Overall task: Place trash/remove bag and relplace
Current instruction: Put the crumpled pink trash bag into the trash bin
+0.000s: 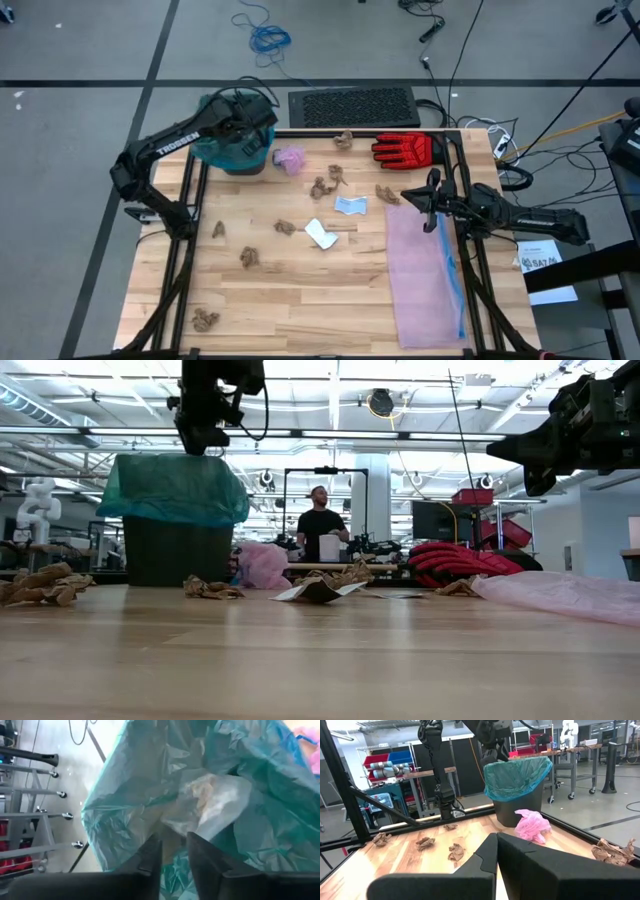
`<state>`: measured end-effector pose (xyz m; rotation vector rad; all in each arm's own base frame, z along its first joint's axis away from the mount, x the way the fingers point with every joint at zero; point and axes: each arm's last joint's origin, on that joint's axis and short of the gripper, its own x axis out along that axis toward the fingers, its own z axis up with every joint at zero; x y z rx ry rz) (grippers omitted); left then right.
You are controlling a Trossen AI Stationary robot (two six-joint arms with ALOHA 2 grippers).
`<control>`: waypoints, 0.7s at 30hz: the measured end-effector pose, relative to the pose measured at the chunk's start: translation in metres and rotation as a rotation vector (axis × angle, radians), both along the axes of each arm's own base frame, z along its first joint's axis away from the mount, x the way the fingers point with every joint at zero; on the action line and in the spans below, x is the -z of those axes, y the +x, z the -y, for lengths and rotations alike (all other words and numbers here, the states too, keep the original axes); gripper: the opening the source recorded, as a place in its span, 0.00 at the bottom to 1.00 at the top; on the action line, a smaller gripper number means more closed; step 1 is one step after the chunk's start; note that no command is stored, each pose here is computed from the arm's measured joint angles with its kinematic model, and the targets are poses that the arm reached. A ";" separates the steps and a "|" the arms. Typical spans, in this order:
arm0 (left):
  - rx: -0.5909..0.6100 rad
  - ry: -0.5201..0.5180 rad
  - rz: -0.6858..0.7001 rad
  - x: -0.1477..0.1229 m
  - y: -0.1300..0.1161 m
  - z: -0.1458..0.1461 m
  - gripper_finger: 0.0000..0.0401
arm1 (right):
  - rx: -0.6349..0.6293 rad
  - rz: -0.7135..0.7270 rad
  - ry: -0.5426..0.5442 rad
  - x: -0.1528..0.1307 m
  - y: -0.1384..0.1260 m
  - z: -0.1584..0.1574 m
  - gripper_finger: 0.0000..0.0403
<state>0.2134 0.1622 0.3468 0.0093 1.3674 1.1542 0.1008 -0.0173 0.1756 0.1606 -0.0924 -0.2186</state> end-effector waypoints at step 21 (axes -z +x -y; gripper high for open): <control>0.317 -0.089 0.313 -0.038 0.059 0.030 0.42 | 0.000 -0.004 0.001 0.000 0.000 0.000 0.18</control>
